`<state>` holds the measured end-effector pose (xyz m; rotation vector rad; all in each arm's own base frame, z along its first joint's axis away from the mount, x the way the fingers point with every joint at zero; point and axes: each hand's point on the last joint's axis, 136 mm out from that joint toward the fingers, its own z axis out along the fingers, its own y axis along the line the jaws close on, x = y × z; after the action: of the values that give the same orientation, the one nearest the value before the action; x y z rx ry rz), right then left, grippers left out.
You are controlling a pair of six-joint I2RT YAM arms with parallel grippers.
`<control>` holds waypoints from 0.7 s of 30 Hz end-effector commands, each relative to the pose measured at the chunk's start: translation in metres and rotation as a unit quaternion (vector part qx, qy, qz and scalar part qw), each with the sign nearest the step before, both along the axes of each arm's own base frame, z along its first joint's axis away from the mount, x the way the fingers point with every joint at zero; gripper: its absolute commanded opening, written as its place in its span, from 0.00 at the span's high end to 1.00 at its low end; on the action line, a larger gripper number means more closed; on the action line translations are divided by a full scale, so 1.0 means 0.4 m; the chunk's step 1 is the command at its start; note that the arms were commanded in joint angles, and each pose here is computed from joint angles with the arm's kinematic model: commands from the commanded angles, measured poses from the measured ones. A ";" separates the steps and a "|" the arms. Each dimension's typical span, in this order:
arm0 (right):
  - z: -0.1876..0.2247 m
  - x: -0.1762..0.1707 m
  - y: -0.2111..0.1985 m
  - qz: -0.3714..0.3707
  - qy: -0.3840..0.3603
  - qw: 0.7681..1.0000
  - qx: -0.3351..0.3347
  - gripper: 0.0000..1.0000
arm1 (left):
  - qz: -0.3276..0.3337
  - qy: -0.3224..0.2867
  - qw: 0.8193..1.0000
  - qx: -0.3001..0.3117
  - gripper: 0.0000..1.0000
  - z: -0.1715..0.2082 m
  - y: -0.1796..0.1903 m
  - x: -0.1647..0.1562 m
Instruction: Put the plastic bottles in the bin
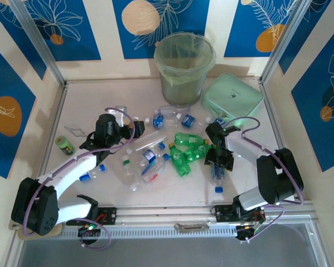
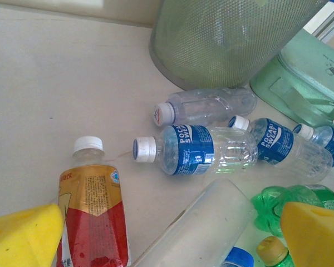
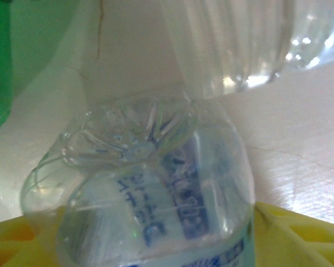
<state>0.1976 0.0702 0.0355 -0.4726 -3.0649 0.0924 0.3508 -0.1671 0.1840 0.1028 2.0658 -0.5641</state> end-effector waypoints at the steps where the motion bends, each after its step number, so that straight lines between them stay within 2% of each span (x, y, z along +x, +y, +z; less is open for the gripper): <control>1: 0.007 0.008 0.014 0.003 -0.006 1.000 0.008 0.36 | 0.016 -0.018 1.000 0.007 0.00 0.018 0.017 0.001; 5: 0.021 0.004 0.013 0.005 -0.013 1.000 0.011 0.44 | 0.043 -0.022 0.999 -0.007 0.00 0.022 0.042 0.001; 9: 0.065 0.017 0.023 0.010 -0.037 0.999 0.027 0.46 | 0.074 -0.026 0.996 -0.036 0.00 0.028 0.077 0.004; 14: 0.179 0.069 0.056 0.018 -0.102 0.992 0.078 0.47 | 0.115 -0.015 0.990 -0.081 0.00 0.018 0.127 0.008; 17: 0.276 0.135 0.086 0.025 -0.166 0.978 0.126 0.47 | 0.134 0.001 0.986 -0.104 0.00 -0.003 0.152 0.011; 21: 0.435 0.260 0.137 0.043 -0.266 0.943 0.195 0.48 | 0.139 0.026 0.981 -0.133 0.00 -0.030 0.167 0.013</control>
<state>0.2769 0.1048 0.1696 -0.4896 -3.4089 -0.4778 0.3549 -0.0996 0.1700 -0.3036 2.0096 -0.5807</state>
